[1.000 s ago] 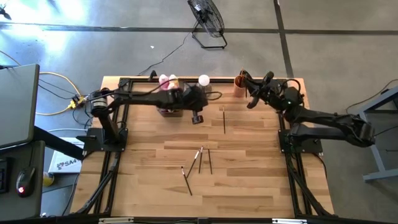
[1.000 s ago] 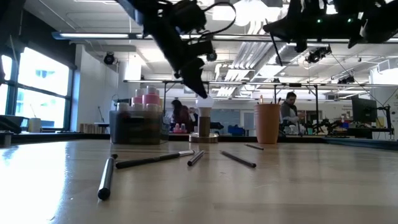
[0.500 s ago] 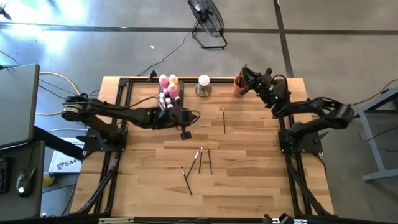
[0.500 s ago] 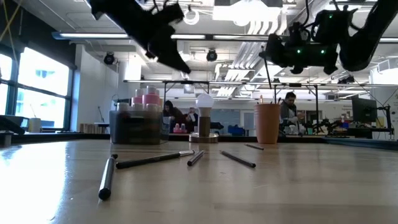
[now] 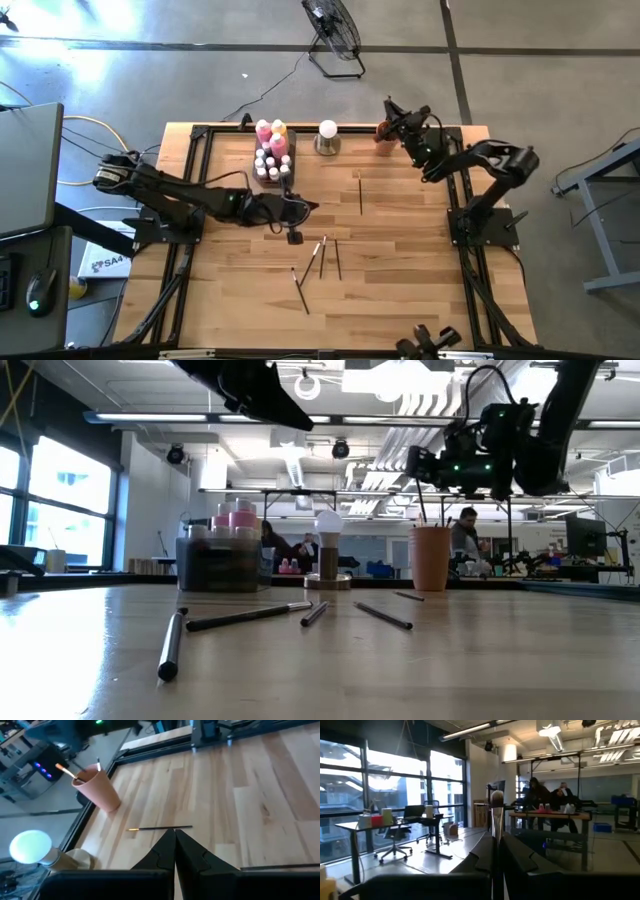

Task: Pick & Place Paint Supplies
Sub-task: Put the silver paintbrush into the orange cup

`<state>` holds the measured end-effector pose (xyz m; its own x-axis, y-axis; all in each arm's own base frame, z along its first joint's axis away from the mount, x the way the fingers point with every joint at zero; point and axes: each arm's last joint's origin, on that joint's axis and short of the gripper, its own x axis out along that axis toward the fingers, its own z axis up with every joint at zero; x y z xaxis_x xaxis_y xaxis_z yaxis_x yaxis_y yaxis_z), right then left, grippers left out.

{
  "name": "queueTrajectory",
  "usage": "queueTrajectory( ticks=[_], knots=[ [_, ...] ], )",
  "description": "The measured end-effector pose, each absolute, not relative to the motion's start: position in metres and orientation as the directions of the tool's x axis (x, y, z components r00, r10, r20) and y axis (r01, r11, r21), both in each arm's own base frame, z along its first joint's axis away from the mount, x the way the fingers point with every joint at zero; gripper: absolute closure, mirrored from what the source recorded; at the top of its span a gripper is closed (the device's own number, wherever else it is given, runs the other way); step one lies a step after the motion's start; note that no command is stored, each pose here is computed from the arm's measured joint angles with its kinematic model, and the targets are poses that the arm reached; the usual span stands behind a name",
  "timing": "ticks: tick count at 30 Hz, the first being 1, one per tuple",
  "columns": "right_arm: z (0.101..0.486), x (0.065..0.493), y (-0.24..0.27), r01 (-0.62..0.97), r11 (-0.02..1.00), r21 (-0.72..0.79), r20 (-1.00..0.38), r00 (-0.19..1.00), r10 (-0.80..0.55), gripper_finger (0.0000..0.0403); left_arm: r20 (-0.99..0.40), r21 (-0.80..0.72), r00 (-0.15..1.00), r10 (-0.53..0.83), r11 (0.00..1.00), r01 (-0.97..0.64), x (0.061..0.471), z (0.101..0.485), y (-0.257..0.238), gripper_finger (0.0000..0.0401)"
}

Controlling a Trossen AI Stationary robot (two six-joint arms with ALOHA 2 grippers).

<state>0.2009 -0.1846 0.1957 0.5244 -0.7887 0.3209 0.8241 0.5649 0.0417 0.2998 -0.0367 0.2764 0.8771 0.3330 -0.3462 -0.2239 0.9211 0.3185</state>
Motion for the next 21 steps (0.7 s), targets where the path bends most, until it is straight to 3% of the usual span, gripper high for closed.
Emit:
queueTrajectory(
  ticks=[10, 21],
  knots=[
    [0.184, 0.212, -0.198, 0.891, 0.452, -0.033, 0.261, 0.445, -0.857, 0.039, -0.352, 0.3, 0.885, 0.306, 0.932, -0.202, 0.299, 0.276, -0.044, 0.04],
    [0.177, 0.213, -0.199, 0.892, 0.439, -0.108, 0.198, 0.452, -0.87, 0.0387, -0.347, 0.312, 0.879, 0.326, 0.925, -0.219, 0.299, 0.276, -0.043, 0.04]
  ],
)
